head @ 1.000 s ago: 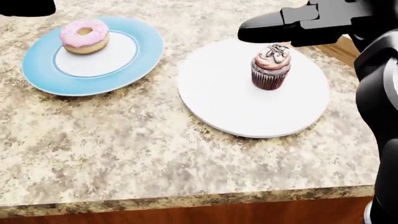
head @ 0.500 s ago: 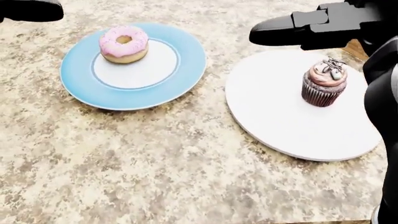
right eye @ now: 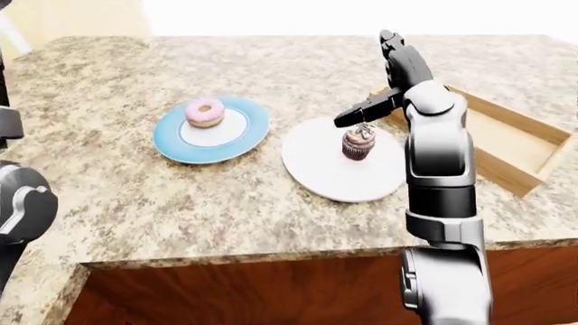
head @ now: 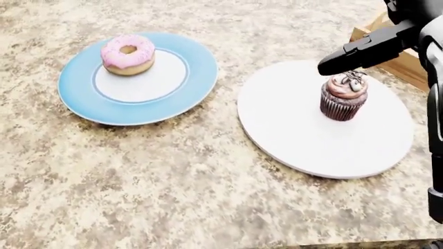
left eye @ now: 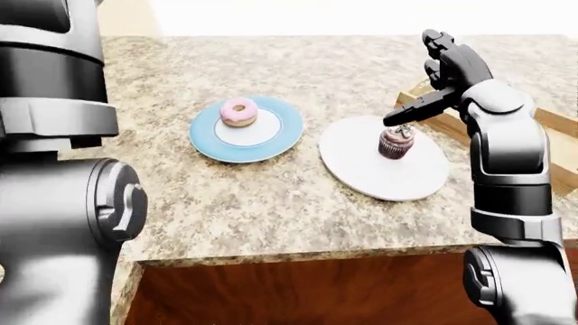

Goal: Move the dessert items from the plate to the tray.

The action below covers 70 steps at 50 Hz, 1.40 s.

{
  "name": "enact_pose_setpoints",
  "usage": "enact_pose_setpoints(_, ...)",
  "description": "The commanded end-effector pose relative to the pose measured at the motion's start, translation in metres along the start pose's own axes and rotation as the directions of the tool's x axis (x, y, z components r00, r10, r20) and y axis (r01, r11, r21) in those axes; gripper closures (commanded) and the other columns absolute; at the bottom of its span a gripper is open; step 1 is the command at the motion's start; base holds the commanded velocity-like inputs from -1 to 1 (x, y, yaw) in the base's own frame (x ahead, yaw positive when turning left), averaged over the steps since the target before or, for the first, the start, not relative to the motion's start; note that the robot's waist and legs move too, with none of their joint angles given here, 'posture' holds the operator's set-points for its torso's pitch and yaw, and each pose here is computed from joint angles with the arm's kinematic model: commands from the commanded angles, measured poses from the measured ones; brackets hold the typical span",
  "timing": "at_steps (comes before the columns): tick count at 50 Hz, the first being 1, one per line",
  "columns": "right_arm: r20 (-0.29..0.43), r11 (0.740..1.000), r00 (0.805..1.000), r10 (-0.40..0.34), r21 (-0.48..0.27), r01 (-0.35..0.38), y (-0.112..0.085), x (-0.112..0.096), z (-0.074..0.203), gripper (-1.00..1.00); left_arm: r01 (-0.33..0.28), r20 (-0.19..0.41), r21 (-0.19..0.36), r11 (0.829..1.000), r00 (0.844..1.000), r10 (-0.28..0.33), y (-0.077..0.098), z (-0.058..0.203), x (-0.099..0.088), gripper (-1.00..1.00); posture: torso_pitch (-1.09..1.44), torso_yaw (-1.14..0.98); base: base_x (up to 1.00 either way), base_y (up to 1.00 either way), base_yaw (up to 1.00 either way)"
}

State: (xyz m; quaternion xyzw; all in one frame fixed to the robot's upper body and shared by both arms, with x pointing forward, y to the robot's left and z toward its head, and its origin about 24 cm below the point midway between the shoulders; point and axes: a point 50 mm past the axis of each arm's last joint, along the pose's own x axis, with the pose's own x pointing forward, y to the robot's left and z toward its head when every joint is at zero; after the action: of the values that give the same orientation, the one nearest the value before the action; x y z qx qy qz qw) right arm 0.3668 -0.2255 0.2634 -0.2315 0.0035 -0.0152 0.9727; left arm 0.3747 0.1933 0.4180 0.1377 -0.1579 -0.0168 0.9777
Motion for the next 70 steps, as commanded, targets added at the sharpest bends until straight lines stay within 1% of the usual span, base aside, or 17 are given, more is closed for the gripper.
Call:
enact_pose_setpoints(1, 0.073, 0.999, 0.997, -0.019, -0.042, 0.022, -0.009, -0.006, 0.015, -1.0, -0.032, 0.103, 0.034, 0.999, 0.994, 0.029, 0.006, 0.02, 0.001, -1.0, 0.0, 0.0, 0.0, 0.0, 0.0)
enact_pose_setpoints(7, 0.039, 0.996, 0.999, 0.014, -0.092, -0.01, -0.007, -0.011, -0.004, -1.0, -0.027, 0.094, 0.035, 0.999, 0.995, 0.024, 0.003, 0.015, 0.008, -1.0, 0.0, 0.0, 0.0, 0.0, 0.0)
enact_pose_setpoints(13, 0.01, 0.984, 0.997, 0.074, -0.161, -0.071, -0.002, -0.012, -0.005, -1.0, -0.028, 0.093, 0.036, 0.999, 0.995, 0.024, 0.003, 0.014, 0.009, -1.0, 0.0, 0.0, 0.0, 0.0, 0.0)
enact_pose_setpoints(15, 0.006, 0.981, 0.997, 0.072, -0.183, -0.069, -0.004, -0.012, -0.004, -1.0, -0.031, 0.095, 0.035, 0.999, 0.995, 0.027, 0.003, 0.013, 0.009, -1.0, 0.0, 0.0, 0.0, 0.0, 0.0)
enact_pose_setpoints(21, -0.002, 0.975, 0.997, 0.081, -0.21, -0.079, -0.002, -0.012, -0.004, -1.0, -0.038, 0.094, 0.03, 0.999, 0.995, 0.035, 0.006, 0.013, 0.009, -1.0, 0.0, 0.0, 0.0, 0.0, 0.0)
enact_pose_setpoints(32, -0.031, 0.95, 0.99, 0.138, -0.279, -0.141, 0.008, -0.005, -0.003, -1.0, -0.044, 0.093, 0.035, 0.998, 0.995, 0.041, 0.008, 0.015, 0.009, -1.0, 0.0, 0.0, 0.0, 0.0, 0.0)
enact_pose_setpoints(38, -0.043, 0.933, 0.992, 0.118, -0.337, -0.126, 0.008, -0.004, -0.006, -1.0, -0.047, 0.098, 0.021, 0.999, 0.994, 0.045, 0.011, 0.019, 0.008, -1.0, 0.0, 0.0, 0.0, 0.0, 0.0)
enact_pose_setpoints(43, -0.049, 0.916, 0.994, 0.097, -0.387, -0.109, 0.008, -0.005, -0.01, -1.0, -0.053, 0.099, 0.027, 0.998, 0.994, 0.05, 0.012, 0.021, 0.007, -1.0, 0.0, 0.0, 0.0, 0.0, 0.0)
enact_pose_setpoints(51, -0.057, 0.911, 0.994, 0.089, -0.399, -0.104, 0.01, -0.005, -0.018, -0.99, -0.06, 0.103, 0.033, 0.998, 0.993, 0.057, 0.014, 0.024, 0.006, -1.0, 0.0, 0.0, 0.0, 0.0, 0.0)
enact_pose_setpoints(54, -0.056, 0.912, 0.995, 0.085, -0.397, -0.1, 0.01, -0.005, -0.019, -0.86, -0.061, 0.104, 0.031, 0.998, 0.993, 0.058, 0.014, 0.024, 0.006, -1.0, 0.0, 0.0, 0.0, 0.0, 0.0)
enact_pose_setpoints(55, -0.057, 0.911, 0.995, 0.083, -0.4, -0.099, 0.01, -0.004, -0.02, -0.76, -0.06, 0.105, 0.034, 0.998, 0.993, 0.056, 0.014, 0.024, 0.006, -1.0, 0.0, 0.0, 0.0, 0.0, 0.0)
enact_pose_setpoints(56, -0.057, 0.912, 0.995, 0.081, -0.398, -0.097, 0.01, -0.004, -0.02, -0.76, -0.06, 0.104, 0.034, 0.998, 0.993, 0.057, 0.014, 0.024, 0.006, -1.0, 0.0, 0.0, 0.0, 0.0, 0.0)
enact_pose_setpoints(58, -0.06, 0.91, 0.995, 0.084, -0.401, -0.101, 0.011, -0.003, -0.023, -0.66, -0.062, 0.105, 0.035, 0.997, 0.993, 0.058, 0.015, 0.024, 0.006, -1.0, 0.0, 0.0, 0.0, 0.0, 0.0)
enact_pose_setpoints(59, -0.06, 0.91, 0.995, 0.082, -0.403, -0.099, 0.01, -0.003, -0.023, -0.57, -0.065, 0.108, 0.031, 0.997, 0.992, 0.062, 0.016, 0.026, 0.005, -1.0, 0.0, 0.0, 0.0, 0.0, 0.0)
enact_pose_setpoints(61, -0.061, 0.91, 0.995, 0.082, -0.403, -0.099, 0.01, -0.003, -0.022, -0.57, -0.064, 0.107, 0.037, 0.997, 0.993, 0.06, 0.016, 0.026, 0.005, -1.0, 0.0, 0.0, 0.0, 0.0, 0.0)
enact_pose_setpoints(65, -0.06, 0.908, 0.995, 0.079, -0.409, -0.097, 0.009, -0.003, -0.021, -0.44, -0.064, 0.106, 0.035, 0.997, 0.993, 0.06, 0.016, 0.025, 0.005, -1.0, 0.0, 0.0, 0.0, 0.0, 0.0)
enact_pose_setpoints(70, -0.06, 0.906, 0.995, 0.08, -0.412, -0.098, 0.009, -0.004, -0.022, -0.4, -0.067, 0.106, 0.038, 0.997, 0.992, 0.062, 0.015, 0.026, 0.005, -1.0, 0.0, 0.0, 0.0, 0.0, 0.0)
